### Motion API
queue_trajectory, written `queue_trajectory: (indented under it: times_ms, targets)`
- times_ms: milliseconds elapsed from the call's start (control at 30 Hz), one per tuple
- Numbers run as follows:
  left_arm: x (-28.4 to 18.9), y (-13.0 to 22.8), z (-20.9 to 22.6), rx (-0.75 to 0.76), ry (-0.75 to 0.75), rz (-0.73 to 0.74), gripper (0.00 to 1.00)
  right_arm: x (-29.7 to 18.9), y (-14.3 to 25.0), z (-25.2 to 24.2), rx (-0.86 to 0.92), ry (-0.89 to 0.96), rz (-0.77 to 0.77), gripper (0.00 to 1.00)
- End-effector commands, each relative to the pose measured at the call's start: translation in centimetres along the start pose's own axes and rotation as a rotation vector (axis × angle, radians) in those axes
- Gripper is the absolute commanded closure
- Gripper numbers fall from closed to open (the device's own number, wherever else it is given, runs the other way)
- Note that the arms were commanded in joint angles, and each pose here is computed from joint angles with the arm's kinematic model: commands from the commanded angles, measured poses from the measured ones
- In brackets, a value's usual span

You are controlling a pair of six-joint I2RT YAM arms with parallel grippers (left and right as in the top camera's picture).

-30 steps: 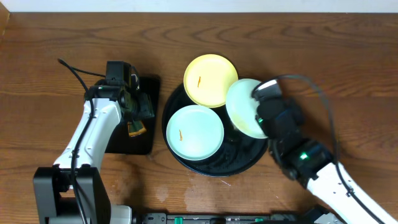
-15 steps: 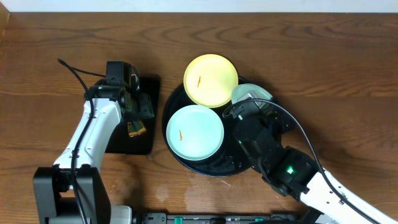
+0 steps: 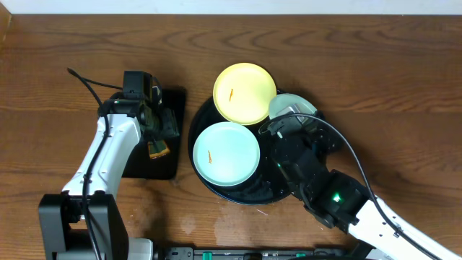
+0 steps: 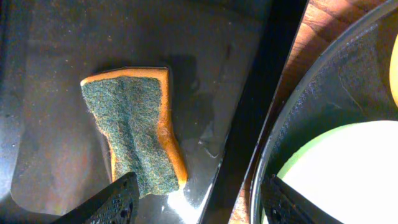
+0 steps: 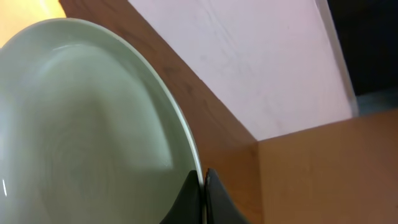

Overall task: Clean dirty plates on tray and stack at the side
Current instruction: 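Lift the right mint plate off the round tray with the right gripper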

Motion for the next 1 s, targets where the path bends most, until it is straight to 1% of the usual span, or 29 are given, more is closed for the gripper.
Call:
queue_trajectory:
  times_ms: [0, 133, 300, 433, 533, 700, 767, 967]
  targets:
    - [-0.6, -0.4, -0.2, 0.006, 0.008, -0.019, 0.36, 0.6, 0.4, -1.5, 0.206, 0.044, 0.036, 0.99]
    - [-0.6, -0.4, -0.2, 0.006, 0.008, -0.019, 0.36, 2.5, 1.7, -2.4, 0.312, 0.031, 0.087, 0.99]
    - [-0.6, -0.4, -0.2, 0.006, 0.008, -0.019, 0.36, 4.2, 2.8, -2.6, 0.394, -0.081, 0.087, 0.99]
    - [-0.6, -0.4, -0.2, 0.006, 0.008, -0.019, 0.36, 5.2, 4.1, -3.2, 0.459, -0.069, 0.146, 0.99]
    - [-0.6, -0.4, -0.2, 0.006, 0.008, -0.02, 0.36, 6.3, 5.4, -3.5, 0.534, -0.125, 0.167, 0.99]
    - [-0.6, -0.4, -0.2, 0.006, 0.008, -0.02, 0.36, 8.7, 9.0, -4.6, 0.768, -0.258, 0.213, 0.99]
    - [-0.6, -0.4, -0.2, 0.006, 0.008, -0.019, 0.36, 9.6, 11.1, -5.4, 0.887, -0.281, 0.242, 0.99]
    - [-0.6, -0.4, -0.2, 0.006, 0.008, -0.02, 0.35, 12.1, 20.1, -7.3, 1.297, -0.283, 0.398, 0.99]
Point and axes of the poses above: each gripper's point midway between its finger pads, its own x axis out along the fingers, its own z axis along the line the jaws close on, y = z × x, the point moved 10 cm from there along -x, back along the fingers, and after that the axes turned 15 degrees about -x, right-handed, at the moved point
